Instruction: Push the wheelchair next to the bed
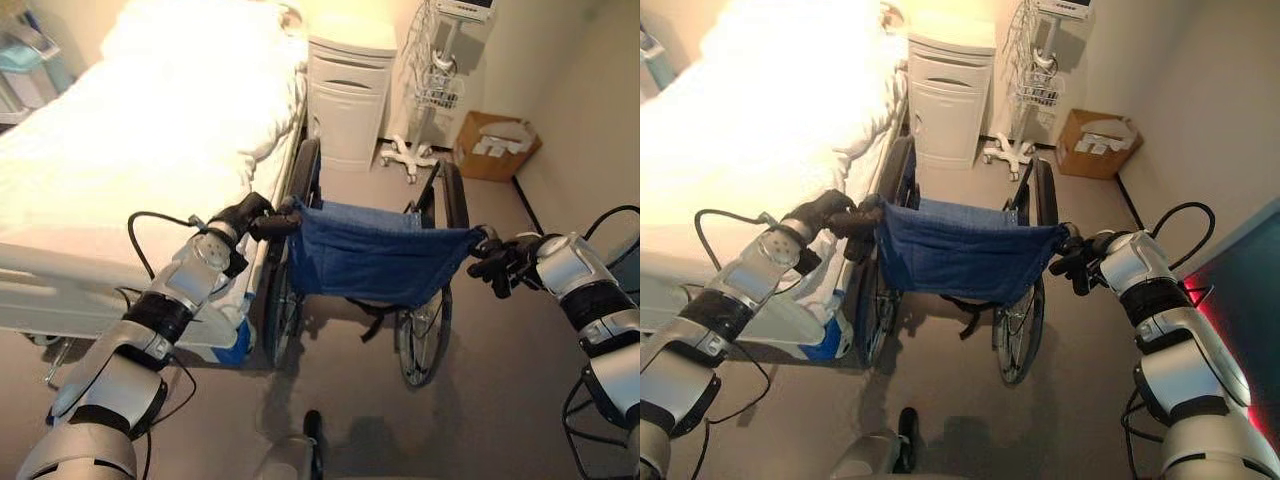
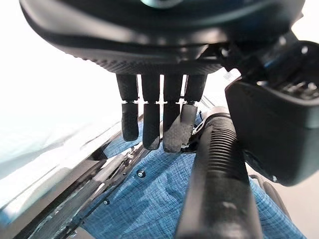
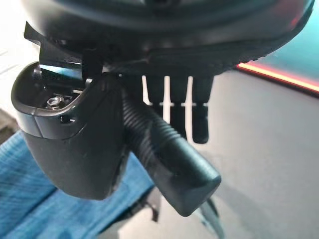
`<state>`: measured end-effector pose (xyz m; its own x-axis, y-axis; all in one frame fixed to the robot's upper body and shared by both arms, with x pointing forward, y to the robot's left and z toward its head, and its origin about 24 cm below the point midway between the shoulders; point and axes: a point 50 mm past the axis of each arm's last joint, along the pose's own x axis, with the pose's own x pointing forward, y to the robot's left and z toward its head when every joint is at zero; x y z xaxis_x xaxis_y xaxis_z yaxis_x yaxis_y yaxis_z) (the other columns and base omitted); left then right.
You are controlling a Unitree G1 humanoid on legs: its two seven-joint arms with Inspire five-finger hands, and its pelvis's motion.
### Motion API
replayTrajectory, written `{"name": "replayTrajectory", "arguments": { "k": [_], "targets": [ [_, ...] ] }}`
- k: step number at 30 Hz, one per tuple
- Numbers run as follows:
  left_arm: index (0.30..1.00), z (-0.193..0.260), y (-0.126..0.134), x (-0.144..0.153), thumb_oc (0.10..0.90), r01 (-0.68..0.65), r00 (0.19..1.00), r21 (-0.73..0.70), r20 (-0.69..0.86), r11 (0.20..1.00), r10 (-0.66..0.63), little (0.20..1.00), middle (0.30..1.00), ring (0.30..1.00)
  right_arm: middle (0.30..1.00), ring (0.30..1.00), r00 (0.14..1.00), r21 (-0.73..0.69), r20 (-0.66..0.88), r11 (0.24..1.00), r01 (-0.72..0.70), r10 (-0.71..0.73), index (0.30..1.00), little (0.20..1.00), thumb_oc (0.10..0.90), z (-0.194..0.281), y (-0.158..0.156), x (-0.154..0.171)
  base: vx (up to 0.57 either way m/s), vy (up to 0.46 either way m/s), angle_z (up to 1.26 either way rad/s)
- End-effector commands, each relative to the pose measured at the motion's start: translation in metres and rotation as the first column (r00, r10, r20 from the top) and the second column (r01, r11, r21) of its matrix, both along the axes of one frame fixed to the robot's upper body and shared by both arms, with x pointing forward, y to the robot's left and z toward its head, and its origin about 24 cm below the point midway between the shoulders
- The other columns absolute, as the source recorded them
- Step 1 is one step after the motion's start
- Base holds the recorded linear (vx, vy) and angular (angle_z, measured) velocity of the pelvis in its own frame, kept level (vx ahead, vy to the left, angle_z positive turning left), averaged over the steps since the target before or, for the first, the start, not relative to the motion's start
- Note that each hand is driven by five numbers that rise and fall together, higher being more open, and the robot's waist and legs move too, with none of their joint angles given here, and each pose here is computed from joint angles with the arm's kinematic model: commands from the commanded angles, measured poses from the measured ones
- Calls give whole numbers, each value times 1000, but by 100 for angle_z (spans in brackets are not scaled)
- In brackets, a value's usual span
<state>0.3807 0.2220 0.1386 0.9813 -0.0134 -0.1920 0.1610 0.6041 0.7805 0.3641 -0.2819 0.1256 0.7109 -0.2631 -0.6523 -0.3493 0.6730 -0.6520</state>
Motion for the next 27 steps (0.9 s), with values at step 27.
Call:
{"name": "replayTrajectory", "arguments": {
  "k": [27],
  "targets": [
    [300,-62,-52,-21,400,109,991,-112,-65,988,-117,300,300,300,300,300,973,-102,106,976,-195,205,300,300,400,48,23,11,395,-42,35]
  ]
}}
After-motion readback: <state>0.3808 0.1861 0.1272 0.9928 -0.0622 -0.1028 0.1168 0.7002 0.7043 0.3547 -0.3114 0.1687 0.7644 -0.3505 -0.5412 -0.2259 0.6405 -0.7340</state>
